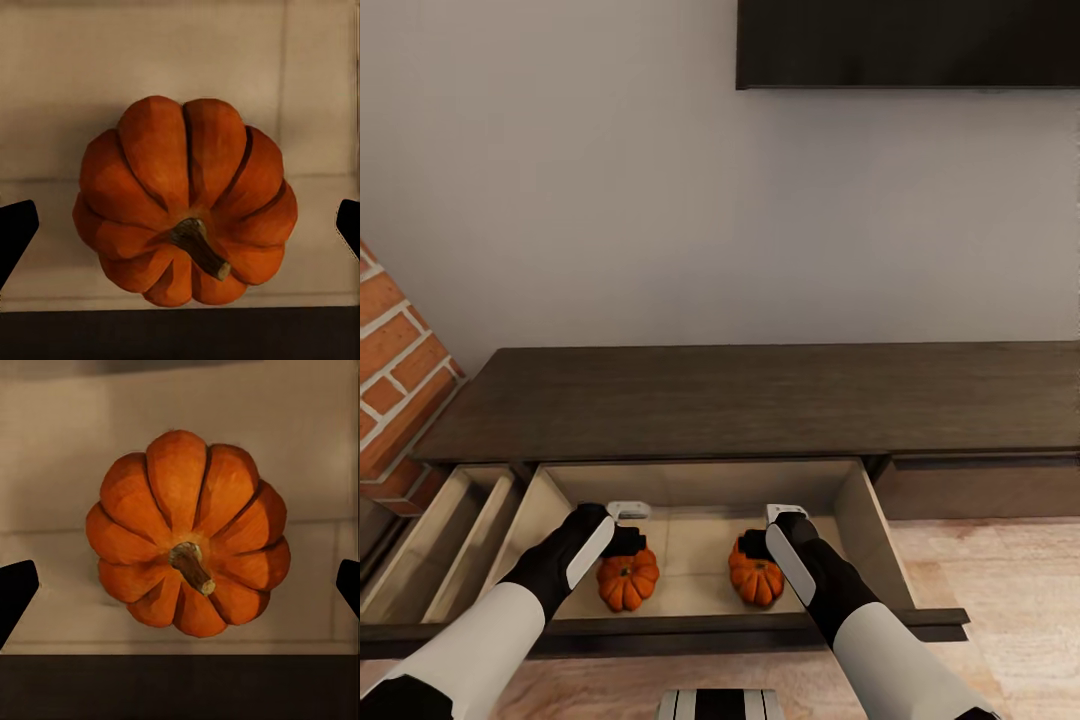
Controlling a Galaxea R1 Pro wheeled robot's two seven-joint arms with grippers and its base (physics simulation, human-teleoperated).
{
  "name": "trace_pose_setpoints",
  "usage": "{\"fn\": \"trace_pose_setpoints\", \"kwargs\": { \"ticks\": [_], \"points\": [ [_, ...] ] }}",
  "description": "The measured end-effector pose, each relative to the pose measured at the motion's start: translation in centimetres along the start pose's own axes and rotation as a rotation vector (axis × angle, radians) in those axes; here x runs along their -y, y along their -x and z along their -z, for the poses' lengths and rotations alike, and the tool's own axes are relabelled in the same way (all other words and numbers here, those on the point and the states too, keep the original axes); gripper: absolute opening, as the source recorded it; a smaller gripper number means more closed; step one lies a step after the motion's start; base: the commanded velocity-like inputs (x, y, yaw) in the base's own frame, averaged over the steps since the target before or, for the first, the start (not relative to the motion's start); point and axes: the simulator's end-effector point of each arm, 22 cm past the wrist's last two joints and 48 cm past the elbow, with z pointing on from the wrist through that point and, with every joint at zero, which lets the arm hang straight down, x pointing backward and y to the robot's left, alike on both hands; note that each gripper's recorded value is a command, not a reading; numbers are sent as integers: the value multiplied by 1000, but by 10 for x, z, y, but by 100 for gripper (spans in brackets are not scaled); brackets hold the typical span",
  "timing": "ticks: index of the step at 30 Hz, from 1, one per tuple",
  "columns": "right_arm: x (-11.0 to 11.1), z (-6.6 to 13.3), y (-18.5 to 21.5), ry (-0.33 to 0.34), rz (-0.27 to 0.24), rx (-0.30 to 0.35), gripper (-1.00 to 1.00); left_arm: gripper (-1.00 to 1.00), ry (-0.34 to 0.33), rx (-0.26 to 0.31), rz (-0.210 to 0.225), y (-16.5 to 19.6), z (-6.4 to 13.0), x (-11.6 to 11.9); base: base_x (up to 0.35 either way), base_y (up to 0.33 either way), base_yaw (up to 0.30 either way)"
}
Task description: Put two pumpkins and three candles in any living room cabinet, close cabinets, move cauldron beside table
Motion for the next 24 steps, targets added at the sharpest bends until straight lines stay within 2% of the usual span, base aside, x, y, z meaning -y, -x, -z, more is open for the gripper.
{"fn": "trace_pose_setpoints", "kwargs": {
  "ticks": [12, 16, 20, 24],
  "points": [
    [-3, 23, 17, 2, 5, 47, 100, 100, -7, 23, -3, 13, 25, 4, 0, 0, 0],
    [-3, 31, 22, 3, 7, 60, 100, 100, -11, -14, -9, 8, 33, 4, 0, 0, 0],
    [-4, 39, 26, 1, 10, 55, 100, 100, -14, -90, -25, -4, 43, 4, 0, 0, 0],
    [-5, 47, 28, -1, 15, 45, 100, 100, -14, -123, -33, -7, 52, 4, 0, 0, 0]
  ]
}}
